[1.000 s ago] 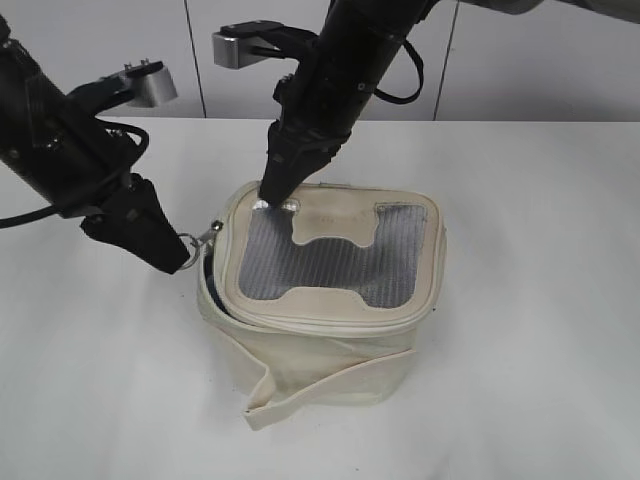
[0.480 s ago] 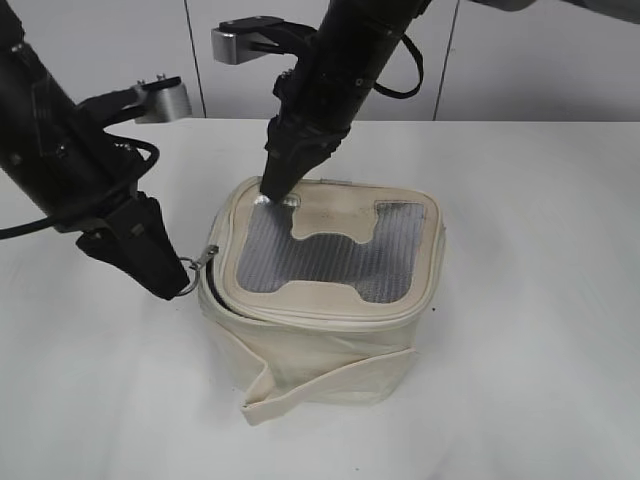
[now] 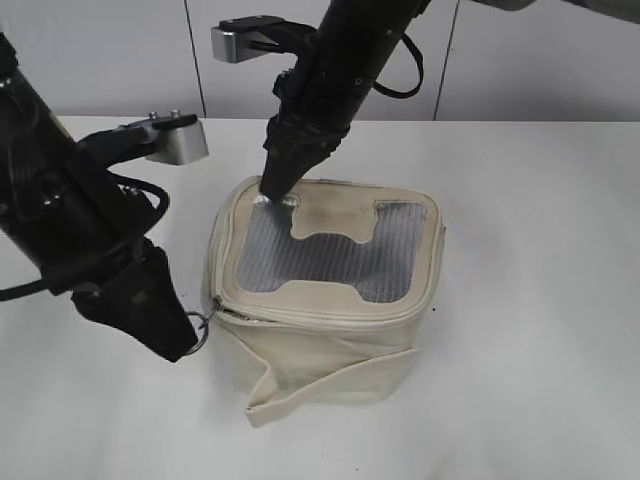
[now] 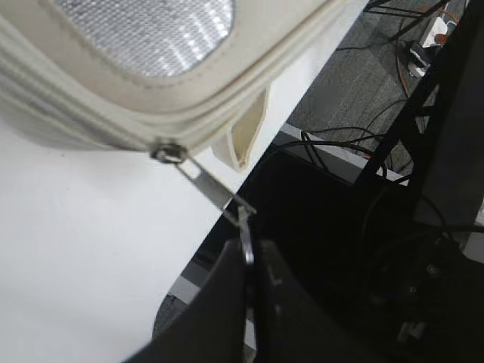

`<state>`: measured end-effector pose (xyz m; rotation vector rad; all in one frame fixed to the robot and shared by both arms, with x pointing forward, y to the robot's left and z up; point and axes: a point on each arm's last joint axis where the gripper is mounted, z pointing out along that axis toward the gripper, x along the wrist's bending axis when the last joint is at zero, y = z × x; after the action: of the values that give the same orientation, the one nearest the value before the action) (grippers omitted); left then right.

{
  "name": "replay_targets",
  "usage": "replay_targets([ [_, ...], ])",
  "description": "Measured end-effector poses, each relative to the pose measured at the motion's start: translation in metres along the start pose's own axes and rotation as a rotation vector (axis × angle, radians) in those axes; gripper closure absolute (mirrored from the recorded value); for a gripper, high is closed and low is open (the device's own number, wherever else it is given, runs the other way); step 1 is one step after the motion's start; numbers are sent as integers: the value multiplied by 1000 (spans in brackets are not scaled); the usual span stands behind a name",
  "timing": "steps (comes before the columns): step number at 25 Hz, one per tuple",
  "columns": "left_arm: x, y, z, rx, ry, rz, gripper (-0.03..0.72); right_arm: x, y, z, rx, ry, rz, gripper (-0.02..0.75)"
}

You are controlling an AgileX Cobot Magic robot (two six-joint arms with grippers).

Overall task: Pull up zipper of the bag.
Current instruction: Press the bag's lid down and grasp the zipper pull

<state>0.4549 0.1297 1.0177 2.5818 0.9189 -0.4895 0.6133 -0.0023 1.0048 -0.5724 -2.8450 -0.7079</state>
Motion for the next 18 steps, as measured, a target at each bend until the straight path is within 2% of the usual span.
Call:
replay_targets([
  [7,-40,9,17,-20,-4,128,691,3,1,1,-5,12,0,664],
  [11,-56,16,27,-67,18,191,691,3,1,1,-5,13,1,664],
  [18,-71,27,34,-183,17,200,691,3,1,1,-6,14,-2,665],
])
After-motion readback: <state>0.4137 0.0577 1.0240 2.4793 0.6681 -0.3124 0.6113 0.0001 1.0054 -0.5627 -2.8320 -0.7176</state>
